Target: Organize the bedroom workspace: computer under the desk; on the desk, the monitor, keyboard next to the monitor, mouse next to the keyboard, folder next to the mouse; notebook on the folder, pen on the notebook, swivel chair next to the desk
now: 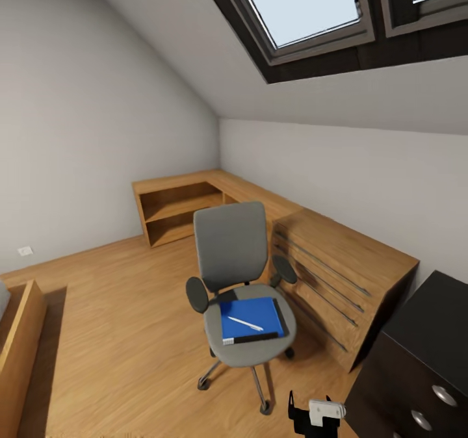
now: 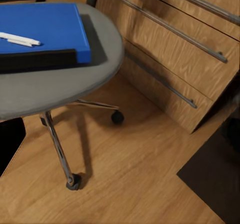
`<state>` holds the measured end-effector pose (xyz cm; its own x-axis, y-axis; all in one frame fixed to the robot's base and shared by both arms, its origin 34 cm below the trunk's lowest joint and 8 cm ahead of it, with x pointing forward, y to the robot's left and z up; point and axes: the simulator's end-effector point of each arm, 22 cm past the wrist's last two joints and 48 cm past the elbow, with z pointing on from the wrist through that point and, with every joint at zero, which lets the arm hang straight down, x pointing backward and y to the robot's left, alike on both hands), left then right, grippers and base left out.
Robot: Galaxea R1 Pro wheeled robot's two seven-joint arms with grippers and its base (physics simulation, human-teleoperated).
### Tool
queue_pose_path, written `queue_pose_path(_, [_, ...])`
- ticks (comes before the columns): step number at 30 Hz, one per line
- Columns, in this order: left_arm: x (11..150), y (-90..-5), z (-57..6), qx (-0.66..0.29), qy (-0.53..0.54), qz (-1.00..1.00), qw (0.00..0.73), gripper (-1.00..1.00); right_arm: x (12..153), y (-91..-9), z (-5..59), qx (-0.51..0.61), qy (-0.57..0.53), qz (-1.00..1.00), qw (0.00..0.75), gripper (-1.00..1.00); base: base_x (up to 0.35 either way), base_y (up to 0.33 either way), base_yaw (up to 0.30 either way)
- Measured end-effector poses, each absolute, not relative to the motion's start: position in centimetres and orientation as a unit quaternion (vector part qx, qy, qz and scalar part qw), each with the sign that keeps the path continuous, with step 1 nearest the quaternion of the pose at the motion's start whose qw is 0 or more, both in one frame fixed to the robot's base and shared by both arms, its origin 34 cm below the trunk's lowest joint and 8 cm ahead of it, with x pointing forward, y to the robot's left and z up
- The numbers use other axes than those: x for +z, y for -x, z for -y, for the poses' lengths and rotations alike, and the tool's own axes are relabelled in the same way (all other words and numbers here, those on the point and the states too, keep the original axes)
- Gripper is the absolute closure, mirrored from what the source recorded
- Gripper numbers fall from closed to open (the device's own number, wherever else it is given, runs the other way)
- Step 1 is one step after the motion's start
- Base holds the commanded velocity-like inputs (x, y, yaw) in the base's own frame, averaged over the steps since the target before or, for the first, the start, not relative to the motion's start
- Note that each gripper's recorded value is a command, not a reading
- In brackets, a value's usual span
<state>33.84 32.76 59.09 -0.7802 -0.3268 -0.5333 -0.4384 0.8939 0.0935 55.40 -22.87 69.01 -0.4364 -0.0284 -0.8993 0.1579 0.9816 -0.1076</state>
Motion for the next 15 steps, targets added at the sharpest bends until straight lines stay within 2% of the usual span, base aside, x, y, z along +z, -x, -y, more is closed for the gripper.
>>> queue_pose_path(15, [59.08,-33.84,-32.67,0.106,0.204,-0.937,0.261,-1.0,69.0,-55.39,22.87,-0.088,-0.038,-0.843,0.529,-1.0,0.0,0.0,0.277])
